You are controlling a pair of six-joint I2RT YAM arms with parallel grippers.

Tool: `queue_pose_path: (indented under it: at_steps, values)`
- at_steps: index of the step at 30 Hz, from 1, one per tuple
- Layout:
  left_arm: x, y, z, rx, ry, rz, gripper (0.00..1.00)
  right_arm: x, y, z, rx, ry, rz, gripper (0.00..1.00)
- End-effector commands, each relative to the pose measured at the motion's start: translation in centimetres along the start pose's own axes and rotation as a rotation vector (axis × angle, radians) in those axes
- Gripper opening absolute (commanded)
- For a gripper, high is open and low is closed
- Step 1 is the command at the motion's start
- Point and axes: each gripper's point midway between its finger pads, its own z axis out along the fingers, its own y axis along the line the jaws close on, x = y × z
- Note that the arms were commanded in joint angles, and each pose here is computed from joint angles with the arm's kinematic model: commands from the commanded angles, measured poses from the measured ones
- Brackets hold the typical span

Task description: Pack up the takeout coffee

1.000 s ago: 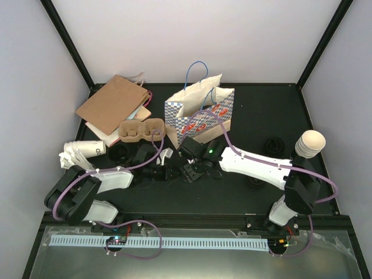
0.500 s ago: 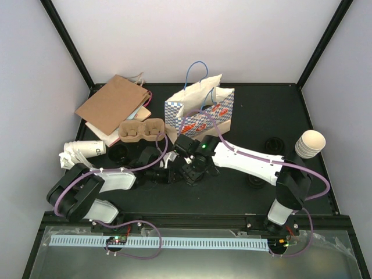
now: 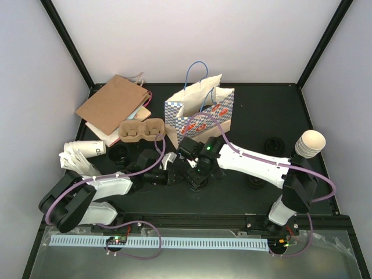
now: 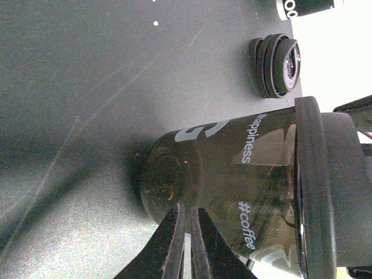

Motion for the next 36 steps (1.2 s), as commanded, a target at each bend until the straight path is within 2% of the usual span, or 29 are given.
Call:
queue_pose_path:
  at_steps: [1,10,21,27,36]
  values:
    - [-1.2,-0.4,-0.2,-0.003,-0.033,0.027,0.06,0.5,0.2,0.4,0.011,0.054,-0.014,0.70]
    - [-1.5,0.2,-0.3,-0.028,-0.051,0.014,0.08,-0.3,0.3,1.5,0.024,0.079,-0.043,0.70]
    - [-2.6,-0.7,-3.3,-0.048,-0.187,0.049,0.08,0.8,0.3,3.5,0.025,0.147,-0.063,0.70]
    - [-3.1,-2.0,-4.0,0.000,-0.211,0.064,0.17,1.0,0.2,4.0,0.027,0.166,-0.070,0.69]
    - [-2.6,-3.7,-2.8,0.120,-0.129,0.067,0.31,0.8,0.4,4.0,0.024,0.165,-0.072,0.69]
